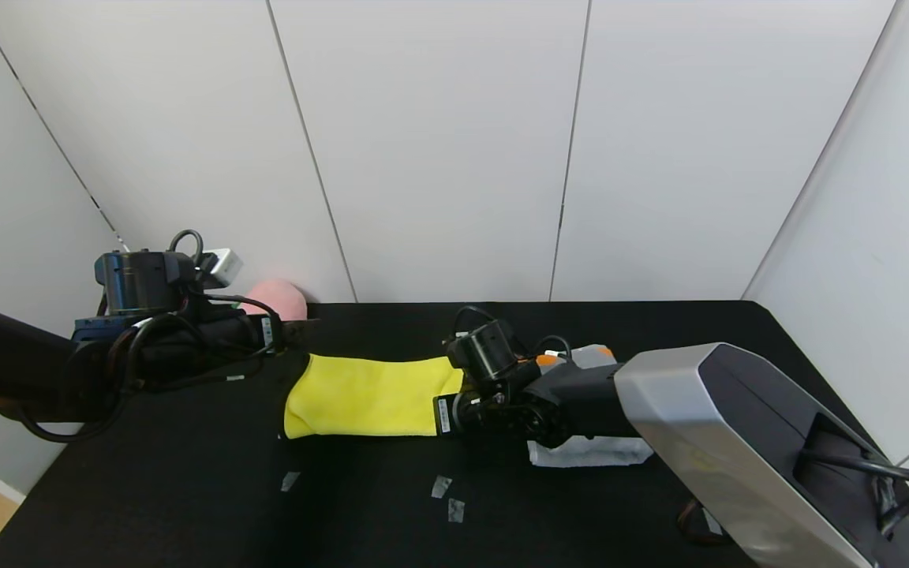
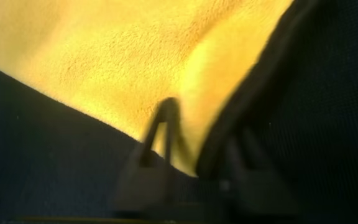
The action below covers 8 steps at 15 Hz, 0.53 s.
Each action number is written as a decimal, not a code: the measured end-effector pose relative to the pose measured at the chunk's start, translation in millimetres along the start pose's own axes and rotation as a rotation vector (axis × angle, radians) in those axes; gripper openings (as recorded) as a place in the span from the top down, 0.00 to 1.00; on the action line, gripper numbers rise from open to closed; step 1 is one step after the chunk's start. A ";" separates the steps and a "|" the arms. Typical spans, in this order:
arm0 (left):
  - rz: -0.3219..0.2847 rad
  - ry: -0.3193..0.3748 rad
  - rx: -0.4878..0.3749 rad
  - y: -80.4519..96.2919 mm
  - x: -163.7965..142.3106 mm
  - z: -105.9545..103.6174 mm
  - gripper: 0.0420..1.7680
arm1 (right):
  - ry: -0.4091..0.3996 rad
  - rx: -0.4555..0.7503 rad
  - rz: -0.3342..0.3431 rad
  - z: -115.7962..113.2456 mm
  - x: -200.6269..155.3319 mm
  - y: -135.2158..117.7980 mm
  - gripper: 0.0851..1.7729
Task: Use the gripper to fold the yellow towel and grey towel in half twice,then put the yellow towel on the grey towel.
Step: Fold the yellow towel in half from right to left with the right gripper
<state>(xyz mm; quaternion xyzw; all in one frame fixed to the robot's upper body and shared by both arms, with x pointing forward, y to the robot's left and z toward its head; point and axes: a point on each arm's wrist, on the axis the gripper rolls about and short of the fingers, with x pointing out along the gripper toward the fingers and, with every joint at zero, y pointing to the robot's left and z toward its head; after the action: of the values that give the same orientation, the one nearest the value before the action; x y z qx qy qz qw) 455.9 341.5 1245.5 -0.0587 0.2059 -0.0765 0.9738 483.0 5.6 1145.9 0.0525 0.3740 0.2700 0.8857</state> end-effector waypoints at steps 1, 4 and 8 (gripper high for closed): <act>0.000 -0.002 0.000 0.1 0.0 0.5 0.03 | 0.002 0.000 0.001 -0.5 0.3 0.4 0.96; 0.002 -0.004 0.000 0.7 -0.2 1.2 0.03 | 0.007 0.000 0.001 -1.4 0.4 0.9 0.96; 0.002 -0.005 0.000 0.7 -0.4 1.5 0.03 | 0.003 0.019 0.004 2.1 -4.4 3.2 0.96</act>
<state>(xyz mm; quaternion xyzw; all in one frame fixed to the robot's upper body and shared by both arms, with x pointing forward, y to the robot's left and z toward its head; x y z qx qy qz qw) 456.3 342.3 1246.9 -0.0586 0.2035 -0.0756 0.9744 480.6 6.3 1151.1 0.0612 0.3777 0.2684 0.8841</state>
